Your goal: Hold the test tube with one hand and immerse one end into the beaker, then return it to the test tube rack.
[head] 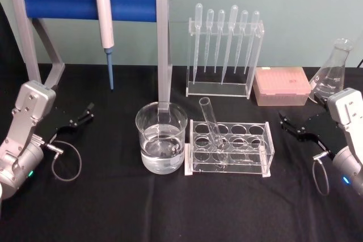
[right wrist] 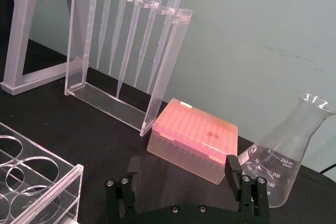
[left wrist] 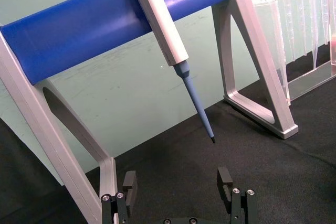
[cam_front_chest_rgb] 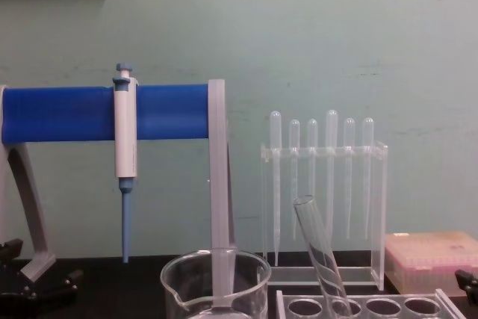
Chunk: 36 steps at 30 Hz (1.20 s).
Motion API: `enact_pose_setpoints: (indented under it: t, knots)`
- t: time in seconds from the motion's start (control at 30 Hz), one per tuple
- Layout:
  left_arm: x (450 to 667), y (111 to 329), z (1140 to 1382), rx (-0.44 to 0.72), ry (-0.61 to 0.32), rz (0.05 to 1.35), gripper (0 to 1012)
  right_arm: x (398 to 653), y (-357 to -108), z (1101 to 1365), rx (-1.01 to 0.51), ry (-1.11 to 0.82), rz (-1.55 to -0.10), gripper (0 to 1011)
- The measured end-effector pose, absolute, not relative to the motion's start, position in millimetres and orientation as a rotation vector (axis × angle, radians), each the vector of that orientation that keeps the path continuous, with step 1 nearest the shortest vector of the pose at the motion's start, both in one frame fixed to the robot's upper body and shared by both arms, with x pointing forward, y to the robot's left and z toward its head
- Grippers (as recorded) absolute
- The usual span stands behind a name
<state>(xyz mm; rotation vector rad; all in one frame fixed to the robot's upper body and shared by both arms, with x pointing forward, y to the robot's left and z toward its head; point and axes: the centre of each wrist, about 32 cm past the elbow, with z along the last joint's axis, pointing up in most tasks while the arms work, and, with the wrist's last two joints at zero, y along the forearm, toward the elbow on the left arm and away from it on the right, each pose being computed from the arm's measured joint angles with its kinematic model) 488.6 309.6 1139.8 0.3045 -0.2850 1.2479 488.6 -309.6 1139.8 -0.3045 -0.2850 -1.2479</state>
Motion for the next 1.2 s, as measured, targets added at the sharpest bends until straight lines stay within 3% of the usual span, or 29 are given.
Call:
enact_pose_setpoints:
  t: [1.2]
  knots:
    - [488.6,309.7,1139.8,0.304,-0.285,1.248,1000,486.6,-311.1,1148.4,-0.27,-0.283,-1.241,1010]
